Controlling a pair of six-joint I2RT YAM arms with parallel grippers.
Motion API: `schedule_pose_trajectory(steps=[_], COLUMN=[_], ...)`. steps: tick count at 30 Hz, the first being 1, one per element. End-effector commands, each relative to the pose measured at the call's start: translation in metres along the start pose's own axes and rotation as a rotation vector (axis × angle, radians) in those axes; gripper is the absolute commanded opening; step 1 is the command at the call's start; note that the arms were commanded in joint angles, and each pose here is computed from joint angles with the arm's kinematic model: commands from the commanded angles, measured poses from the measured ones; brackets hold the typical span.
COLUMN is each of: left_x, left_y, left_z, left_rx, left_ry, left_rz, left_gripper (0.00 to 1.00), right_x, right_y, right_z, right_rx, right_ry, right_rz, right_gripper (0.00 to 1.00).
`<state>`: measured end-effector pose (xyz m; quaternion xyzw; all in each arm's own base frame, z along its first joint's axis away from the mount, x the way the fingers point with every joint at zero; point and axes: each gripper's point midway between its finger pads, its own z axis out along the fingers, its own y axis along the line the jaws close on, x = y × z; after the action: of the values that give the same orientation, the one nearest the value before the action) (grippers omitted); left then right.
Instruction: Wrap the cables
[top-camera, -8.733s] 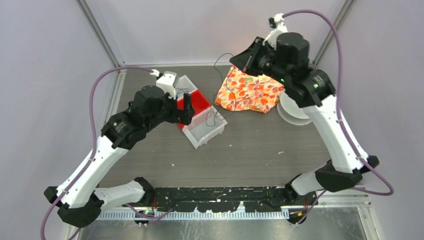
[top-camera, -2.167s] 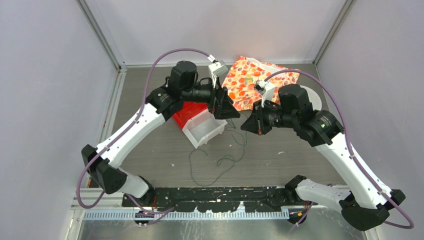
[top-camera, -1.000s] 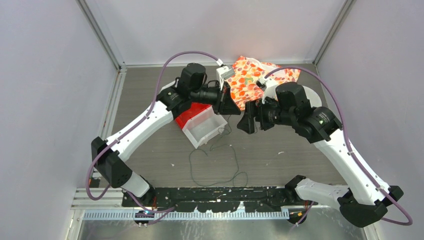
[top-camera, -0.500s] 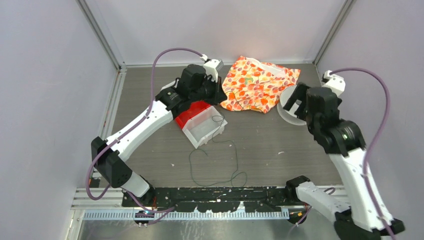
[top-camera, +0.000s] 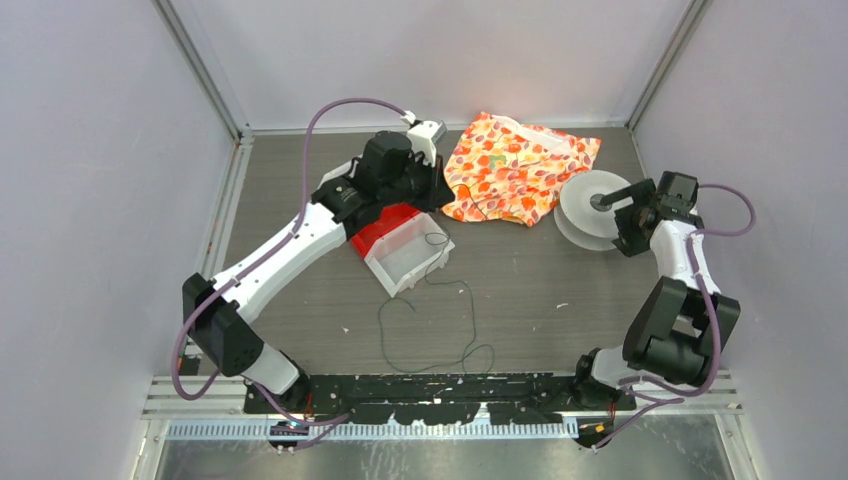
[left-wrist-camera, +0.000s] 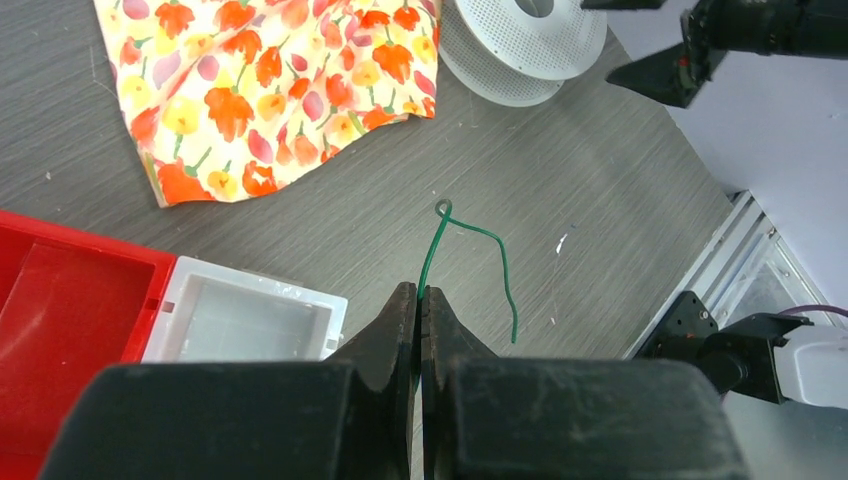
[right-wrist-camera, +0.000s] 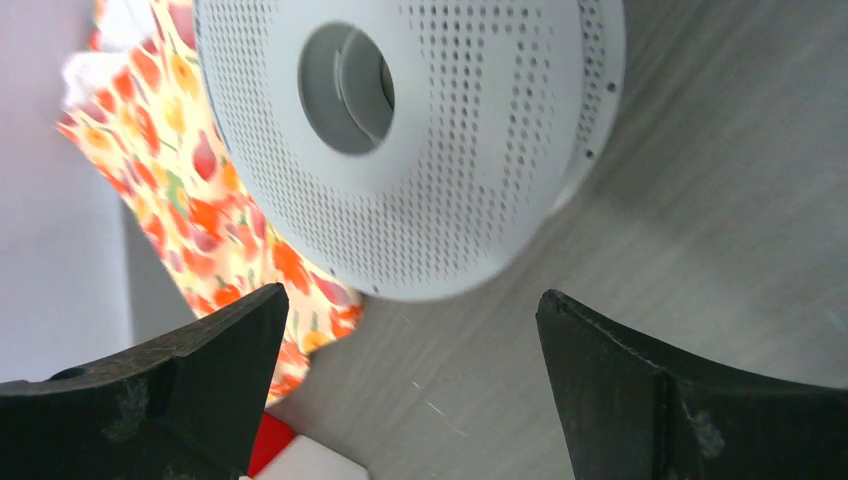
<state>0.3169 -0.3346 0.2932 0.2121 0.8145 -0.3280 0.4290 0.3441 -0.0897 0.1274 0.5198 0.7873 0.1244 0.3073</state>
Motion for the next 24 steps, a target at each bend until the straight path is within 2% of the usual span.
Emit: schedule_pose_trajectory(steps=[1, 4, 13, 17, 20, 24], left_x=[-0.020, -0.019, -0.017, -0.016, -0.015, -0.015], left_y=[-0.017, -0.019, -0.020, -0.019, -0.019, -0.021], left_z=[-0.016, -0.018, -0.021, -0.022, -0.023, -0.021], left_rx=[0.068, 0.081, 0.091, 0.087, 0.087, 0.095], left_ry=[-0.083, -0.081, -0.069, -0.072, -0.072, -0.069], left_rz=[0.018, 0.027, 0.051, 0.054, 0.053, 0.045], left_gripper=[0.00, 0.00, 0.00, 0.00, 0.00, 0.01], right_x=[-0.025, -0.025, -0.018, -0.018, -0.021, -0.024], right_y=[0.040, 0.036, 0.020, 0.019, 0.021, 0.020], right_z=[0.024, 0.040, 0.049, 0.063, 0.062, 0.057], right_rx=[-0.242, -0.243, -0.239, -0.294, -0.372, -0.408], right_ry=[-0.027, -0.029, -0.055, -0.080, -0.135, -0.180], right_rz=[0.151, 0.166, 0.172, 0.262, 0.338, 0.372], right_gripper=[1.00, 1.00, 1.00, 0.98, 0.86, 0.62])
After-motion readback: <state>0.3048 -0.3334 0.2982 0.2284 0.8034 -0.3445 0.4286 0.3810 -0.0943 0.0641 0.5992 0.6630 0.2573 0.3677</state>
